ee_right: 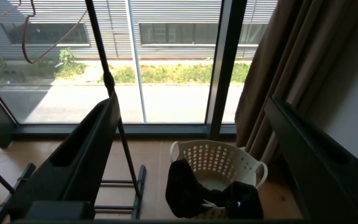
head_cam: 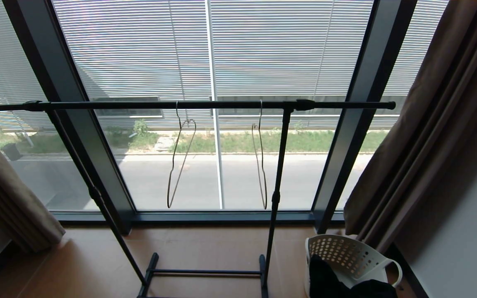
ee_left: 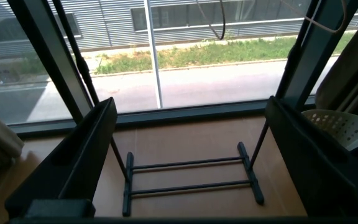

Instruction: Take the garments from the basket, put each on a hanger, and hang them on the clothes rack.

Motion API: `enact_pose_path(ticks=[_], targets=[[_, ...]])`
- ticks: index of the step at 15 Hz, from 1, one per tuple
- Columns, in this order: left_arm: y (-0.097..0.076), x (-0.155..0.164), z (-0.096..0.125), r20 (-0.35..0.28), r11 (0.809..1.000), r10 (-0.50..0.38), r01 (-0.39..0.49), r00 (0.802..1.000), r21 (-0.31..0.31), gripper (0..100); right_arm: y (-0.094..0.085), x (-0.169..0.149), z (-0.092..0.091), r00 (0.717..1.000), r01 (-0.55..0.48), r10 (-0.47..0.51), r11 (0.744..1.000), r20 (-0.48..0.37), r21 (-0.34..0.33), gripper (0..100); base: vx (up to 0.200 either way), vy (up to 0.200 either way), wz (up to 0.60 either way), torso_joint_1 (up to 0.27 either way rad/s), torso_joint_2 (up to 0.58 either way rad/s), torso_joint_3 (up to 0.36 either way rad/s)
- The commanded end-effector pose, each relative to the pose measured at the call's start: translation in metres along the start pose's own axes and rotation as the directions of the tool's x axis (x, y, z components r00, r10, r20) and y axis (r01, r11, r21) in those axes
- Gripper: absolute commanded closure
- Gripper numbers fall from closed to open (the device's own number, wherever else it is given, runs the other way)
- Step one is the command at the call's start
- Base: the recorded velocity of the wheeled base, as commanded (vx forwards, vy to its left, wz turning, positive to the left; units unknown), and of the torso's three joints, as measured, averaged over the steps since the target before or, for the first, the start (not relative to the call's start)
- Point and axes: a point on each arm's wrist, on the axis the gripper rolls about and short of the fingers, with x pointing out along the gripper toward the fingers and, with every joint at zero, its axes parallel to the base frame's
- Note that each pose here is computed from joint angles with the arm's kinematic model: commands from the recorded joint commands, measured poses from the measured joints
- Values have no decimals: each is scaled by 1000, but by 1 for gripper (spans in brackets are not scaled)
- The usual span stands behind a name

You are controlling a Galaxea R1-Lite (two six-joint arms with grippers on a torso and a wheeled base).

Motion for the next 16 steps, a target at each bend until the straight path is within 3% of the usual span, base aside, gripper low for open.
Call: enact_pose_path(ticks=[1,4,16], targets=[[0,0,0,0,1000,0,0,1000,0,0,0,0,0,1000,0,0,1000,-2,0,0,0,0,0,0,0,0],[0,0,0,0,1000,3,-3,1000,-3,0,0,0,0,1000,0,0,1000,-2,0,0,0,0,0,-30,58,40],[0,0,0,0,1000,4,-4,1000,-9,0,0,0,0,1000,0,0,1000,-2,0,0,0,0,0,-144,353,200]])
